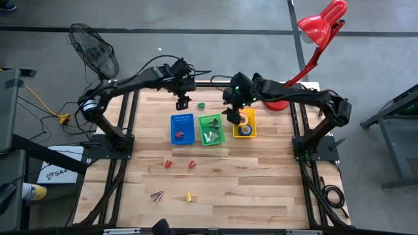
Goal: Pick and place Stapler, Stapler remover, tape
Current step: Put the green stapler into the blue bin
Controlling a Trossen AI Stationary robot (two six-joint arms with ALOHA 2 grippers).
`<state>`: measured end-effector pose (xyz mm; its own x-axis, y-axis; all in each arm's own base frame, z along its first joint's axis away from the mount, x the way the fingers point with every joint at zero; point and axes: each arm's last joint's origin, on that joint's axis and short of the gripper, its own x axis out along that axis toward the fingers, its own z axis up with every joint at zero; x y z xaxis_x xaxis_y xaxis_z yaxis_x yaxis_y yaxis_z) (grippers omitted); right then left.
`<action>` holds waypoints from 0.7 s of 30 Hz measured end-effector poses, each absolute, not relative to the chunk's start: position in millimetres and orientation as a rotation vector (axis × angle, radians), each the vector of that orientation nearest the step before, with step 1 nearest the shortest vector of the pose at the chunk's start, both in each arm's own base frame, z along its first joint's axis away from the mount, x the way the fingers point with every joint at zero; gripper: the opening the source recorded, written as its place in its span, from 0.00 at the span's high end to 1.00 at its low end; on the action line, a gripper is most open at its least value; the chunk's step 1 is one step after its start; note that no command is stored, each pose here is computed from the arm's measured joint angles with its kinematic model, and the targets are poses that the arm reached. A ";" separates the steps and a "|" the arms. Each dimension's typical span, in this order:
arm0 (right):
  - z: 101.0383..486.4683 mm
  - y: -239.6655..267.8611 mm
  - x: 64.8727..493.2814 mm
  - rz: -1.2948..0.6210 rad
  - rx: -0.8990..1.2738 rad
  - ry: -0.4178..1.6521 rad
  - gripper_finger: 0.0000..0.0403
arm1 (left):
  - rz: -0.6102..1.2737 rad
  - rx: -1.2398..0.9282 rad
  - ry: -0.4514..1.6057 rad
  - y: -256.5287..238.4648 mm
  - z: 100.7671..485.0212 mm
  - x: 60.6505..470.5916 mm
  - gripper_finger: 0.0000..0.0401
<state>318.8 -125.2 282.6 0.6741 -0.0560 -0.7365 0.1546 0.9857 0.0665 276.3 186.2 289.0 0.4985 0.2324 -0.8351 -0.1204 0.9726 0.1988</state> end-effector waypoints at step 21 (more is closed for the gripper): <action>305.9 -151.6 279.8 -0.415 0.234 0.820 0.45 | -0.057 0.125 0.983 251.0 190.0 304.4 0.43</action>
